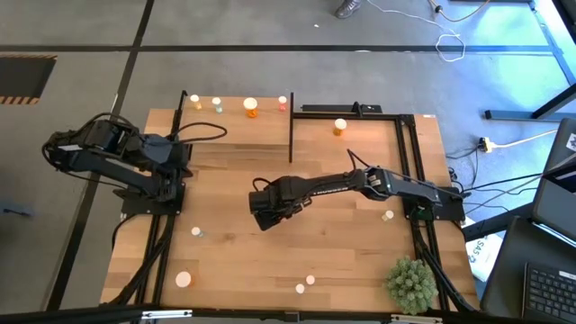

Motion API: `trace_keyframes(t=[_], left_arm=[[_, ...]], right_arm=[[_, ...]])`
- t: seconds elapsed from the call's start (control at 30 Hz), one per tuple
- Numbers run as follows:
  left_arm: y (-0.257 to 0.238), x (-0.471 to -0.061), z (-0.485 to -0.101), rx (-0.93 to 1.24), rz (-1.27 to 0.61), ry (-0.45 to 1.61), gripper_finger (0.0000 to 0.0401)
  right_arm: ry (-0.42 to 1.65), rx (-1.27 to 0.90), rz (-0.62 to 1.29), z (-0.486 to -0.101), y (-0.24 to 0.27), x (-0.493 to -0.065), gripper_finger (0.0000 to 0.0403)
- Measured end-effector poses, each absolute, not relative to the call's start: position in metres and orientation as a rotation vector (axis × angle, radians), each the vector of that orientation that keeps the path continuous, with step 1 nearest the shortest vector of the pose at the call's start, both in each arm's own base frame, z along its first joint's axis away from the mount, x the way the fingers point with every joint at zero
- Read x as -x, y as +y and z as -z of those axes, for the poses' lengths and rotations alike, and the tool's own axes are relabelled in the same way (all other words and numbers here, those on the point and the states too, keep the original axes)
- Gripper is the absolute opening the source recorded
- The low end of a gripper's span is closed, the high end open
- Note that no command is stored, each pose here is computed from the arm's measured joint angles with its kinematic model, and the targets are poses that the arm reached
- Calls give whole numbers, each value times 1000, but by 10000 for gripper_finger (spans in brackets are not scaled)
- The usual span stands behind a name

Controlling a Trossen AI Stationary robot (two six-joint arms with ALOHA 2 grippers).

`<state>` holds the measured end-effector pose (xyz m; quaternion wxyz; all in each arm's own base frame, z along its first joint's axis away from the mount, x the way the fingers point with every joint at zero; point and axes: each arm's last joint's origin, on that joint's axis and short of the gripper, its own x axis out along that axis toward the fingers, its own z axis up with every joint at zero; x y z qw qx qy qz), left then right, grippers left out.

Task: Pick and place medicine bottles onto shelf by color
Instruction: Put the top small red pill bottle on the shelf

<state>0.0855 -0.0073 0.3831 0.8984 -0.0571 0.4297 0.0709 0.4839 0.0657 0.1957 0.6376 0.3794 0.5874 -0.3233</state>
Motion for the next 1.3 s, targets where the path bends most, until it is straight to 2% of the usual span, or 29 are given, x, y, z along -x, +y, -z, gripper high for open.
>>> trace_keyframes(t=[0.63,1.3], left_arm=[[-7,-85,-383,119,-147,890,0],[-7,-85,-383,118,-147,890,0]], right_arm=[[1313,-882,759,-196,65,-485,212],[1402,-884,718,-195,66,-481,212]])
